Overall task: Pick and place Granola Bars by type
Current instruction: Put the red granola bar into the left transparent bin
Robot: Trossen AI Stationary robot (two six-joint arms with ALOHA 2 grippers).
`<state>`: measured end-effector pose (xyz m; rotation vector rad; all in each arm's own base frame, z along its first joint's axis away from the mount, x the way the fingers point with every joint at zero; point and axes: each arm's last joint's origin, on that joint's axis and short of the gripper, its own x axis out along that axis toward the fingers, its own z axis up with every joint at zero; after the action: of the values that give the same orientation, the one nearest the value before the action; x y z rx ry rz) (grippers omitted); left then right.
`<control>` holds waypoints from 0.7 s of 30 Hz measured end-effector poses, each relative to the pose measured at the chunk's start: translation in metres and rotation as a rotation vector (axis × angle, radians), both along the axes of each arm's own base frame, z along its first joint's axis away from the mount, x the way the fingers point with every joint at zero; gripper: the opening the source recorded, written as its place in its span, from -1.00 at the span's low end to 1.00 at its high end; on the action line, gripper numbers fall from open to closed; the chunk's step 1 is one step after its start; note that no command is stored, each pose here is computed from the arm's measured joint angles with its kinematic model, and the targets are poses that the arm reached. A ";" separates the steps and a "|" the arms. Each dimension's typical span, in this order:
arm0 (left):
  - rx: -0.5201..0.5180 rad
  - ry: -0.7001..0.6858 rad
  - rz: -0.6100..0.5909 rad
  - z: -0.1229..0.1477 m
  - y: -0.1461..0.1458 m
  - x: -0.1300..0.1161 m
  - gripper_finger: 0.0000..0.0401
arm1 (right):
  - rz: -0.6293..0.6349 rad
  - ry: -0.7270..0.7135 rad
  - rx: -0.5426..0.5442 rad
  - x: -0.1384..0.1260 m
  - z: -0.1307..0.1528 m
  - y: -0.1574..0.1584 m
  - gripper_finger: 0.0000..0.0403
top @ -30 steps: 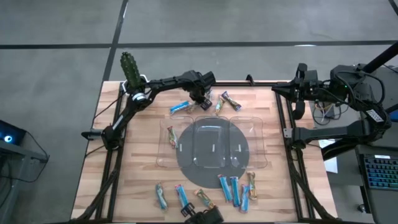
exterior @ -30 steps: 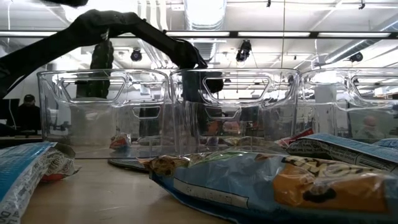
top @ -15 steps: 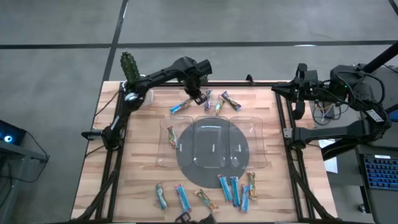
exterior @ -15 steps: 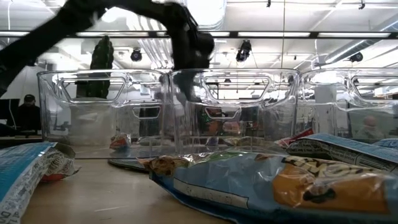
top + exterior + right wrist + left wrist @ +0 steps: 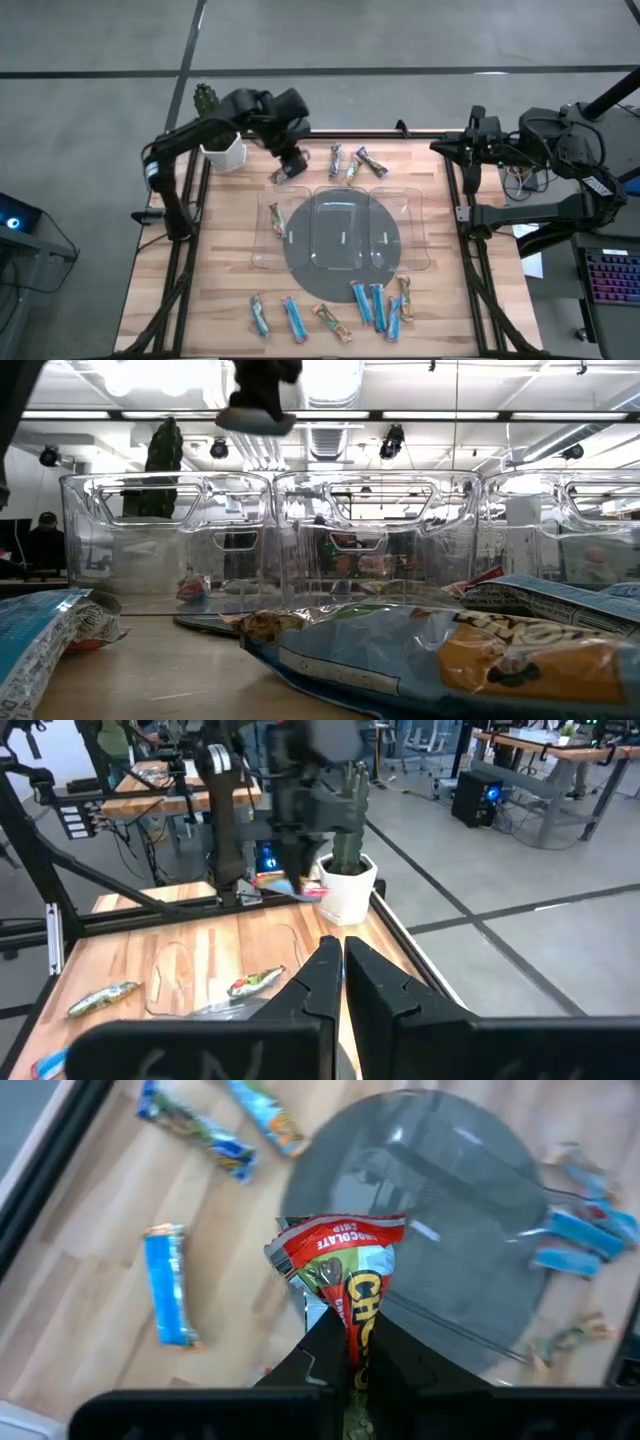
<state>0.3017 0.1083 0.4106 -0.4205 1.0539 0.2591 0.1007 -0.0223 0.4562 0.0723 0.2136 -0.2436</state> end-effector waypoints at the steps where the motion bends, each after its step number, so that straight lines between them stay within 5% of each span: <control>1: -0.001 -0.010 -0.013 0.002 -0.008 -0.002 -0.96 | 0.000 -0.005 -0.001 0.000 0.000 0.000 -0.96; 12: -0.004 0.058 -0.096 -0.024 -0.075 -0.005 -0.96 | -0.002 -0.033 0.008 0.001 0.003 0.000 -0.96; 21: 0.051 0.187 -0.107 -0.071 -0.089 -0.001 -0.96 | -0.005 -0.036 0.022 0.001 0.003 0.000 -0.96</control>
<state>0.3010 0.0195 0.3394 -0.2973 1.2468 0.2326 0.1015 -0.0224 0.4590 0.0994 0.1803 -0.2443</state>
